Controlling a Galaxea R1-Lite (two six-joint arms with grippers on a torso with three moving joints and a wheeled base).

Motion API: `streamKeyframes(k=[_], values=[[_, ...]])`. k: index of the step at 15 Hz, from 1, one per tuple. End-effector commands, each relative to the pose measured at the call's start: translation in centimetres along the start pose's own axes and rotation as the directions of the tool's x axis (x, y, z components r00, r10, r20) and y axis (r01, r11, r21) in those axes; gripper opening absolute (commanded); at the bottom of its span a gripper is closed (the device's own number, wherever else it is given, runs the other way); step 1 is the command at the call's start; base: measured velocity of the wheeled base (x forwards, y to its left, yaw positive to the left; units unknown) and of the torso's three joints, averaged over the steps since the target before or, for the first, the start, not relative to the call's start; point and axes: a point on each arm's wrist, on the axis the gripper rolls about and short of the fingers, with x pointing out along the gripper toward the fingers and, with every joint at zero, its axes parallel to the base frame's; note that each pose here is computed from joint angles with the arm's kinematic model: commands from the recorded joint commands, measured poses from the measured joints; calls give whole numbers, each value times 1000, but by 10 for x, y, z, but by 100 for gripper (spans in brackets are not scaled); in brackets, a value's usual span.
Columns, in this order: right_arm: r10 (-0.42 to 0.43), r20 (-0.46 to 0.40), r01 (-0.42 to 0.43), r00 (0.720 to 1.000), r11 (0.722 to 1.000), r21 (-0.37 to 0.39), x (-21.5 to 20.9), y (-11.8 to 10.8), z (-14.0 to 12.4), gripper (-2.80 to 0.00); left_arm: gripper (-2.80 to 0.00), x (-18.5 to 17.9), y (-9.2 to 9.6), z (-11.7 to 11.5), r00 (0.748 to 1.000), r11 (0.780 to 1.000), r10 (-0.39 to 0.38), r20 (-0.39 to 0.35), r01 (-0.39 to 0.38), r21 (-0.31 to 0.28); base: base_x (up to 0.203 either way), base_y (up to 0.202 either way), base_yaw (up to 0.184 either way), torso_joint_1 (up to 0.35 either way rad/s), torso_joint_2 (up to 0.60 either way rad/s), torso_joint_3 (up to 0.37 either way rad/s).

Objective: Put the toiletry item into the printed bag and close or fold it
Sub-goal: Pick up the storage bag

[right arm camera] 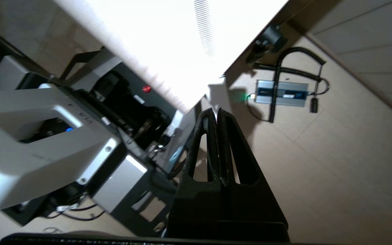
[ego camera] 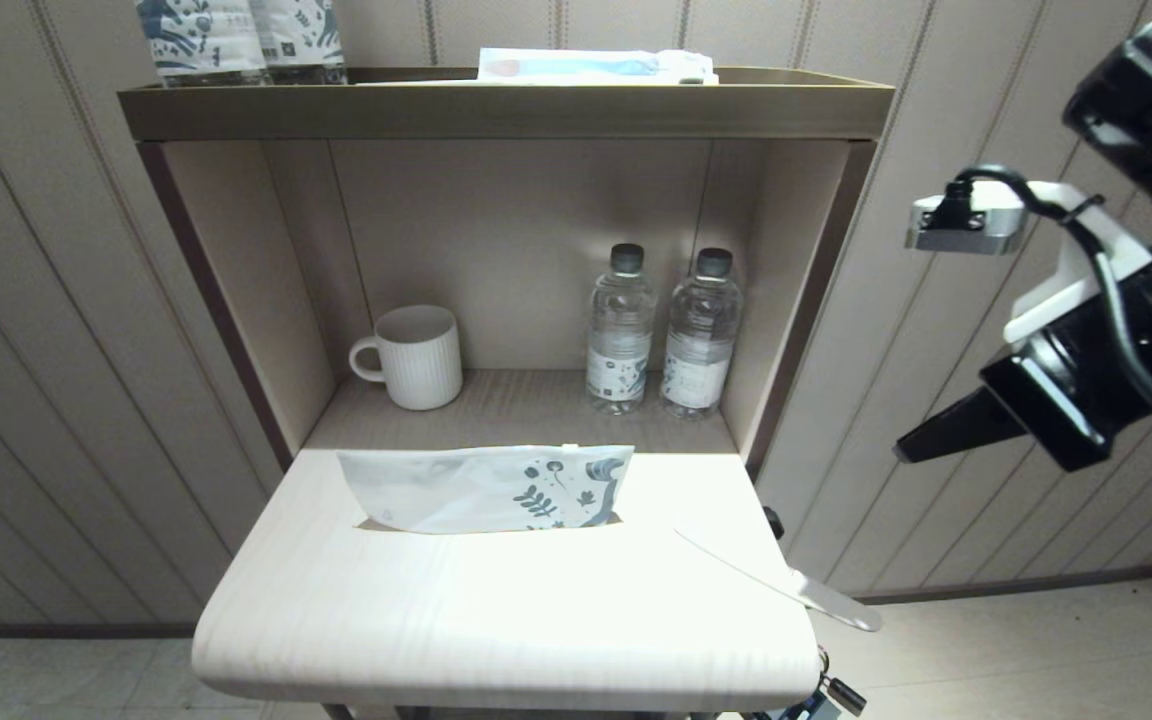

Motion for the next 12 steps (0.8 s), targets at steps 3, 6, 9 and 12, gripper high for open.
streamKeyframes(k=[3,6,9,12], values=[[-21,3,22,1000,996,-87,30,-6,9,0,-280,0,0,0,1000,1000,-1,6,1,-5,0,0,0,0,0,0],[-57,-29,54,998,993,-108,32,-8,13,0,-280,0,0,0,1000,1000,-1,1,1,0,0,0,0,0,0,0],[-19,-49,14,999,993,-114,34,2,3,0,-280,0,0,0,1000,1000,-1,7,1,-3,0,0,0,0,0,0],[34,28,-29,999,987,-156,47,8,-5,0,-280,0,0,0,1000,1000,1,0,-1,0,0,0,0,0,0,0]])
